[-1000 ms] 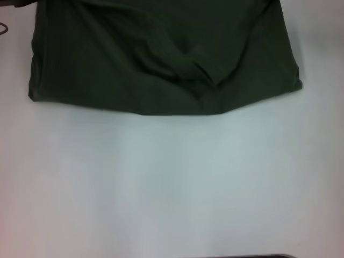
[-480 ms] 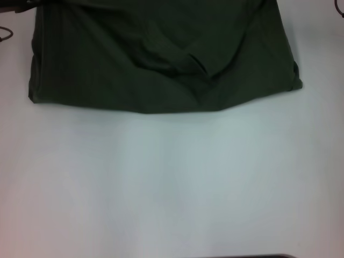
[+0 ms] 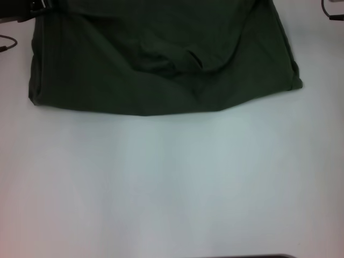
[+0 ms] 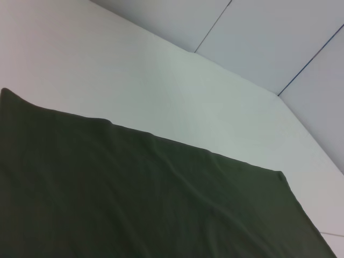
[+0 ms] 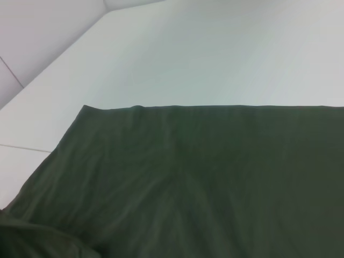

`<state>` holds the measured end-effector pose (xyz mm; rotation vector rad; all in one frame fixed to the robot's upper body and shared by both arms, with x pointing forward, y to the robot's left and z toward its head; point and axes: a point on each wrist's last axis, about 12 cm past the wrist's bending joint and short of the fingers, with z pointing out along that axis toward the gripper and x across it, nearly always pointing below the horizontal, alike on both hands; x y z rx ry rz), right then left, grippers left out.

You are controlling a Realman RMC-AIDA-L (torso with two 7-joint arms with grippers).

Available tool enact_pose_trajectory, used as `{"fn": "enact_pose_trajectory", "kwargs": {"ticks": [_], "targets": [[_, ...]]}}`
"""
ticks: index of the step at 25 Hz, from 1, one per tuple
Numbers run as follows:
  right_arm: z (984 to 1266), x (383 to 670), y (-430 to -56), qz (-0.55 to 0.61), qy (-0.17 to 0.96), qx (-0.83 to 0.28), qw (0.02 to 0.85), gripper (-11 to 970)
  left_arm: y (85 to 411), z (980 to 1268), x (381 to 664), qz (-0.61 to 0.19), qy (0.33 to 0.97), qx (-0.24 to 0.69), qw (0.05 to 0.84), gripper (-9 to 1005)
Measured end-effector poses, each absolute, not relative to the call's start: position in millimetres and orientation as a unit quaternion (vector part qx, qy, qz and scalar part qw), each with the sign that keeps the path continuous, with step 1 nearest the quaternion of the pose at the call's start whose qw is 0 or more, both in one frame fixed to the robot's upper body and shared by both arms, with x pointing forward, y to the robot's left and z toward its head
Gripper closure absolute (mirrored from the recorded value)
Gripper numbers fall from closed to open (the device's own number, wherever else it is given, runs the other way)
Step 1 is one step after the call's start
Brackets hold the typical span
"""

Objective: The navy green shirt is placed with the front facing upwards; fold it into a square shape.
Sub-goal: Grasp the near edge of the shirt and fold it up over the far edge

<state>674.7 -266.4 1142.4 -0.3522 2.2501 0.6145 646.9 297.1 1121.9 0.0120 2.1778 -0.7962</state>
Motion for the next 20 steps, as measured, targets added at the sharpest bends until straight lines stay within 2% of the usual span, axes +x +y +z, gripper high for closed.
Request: {"fn": "enact_pose_trajectory", "kwargs": {"ticks": [20], "targets": [[1122.2,670.5,-254.8,0.231,0.888,-0.13,0.376,820,269.2,1097.0,635.6,-0.325,0.864,0.0,0.385,911]]}}
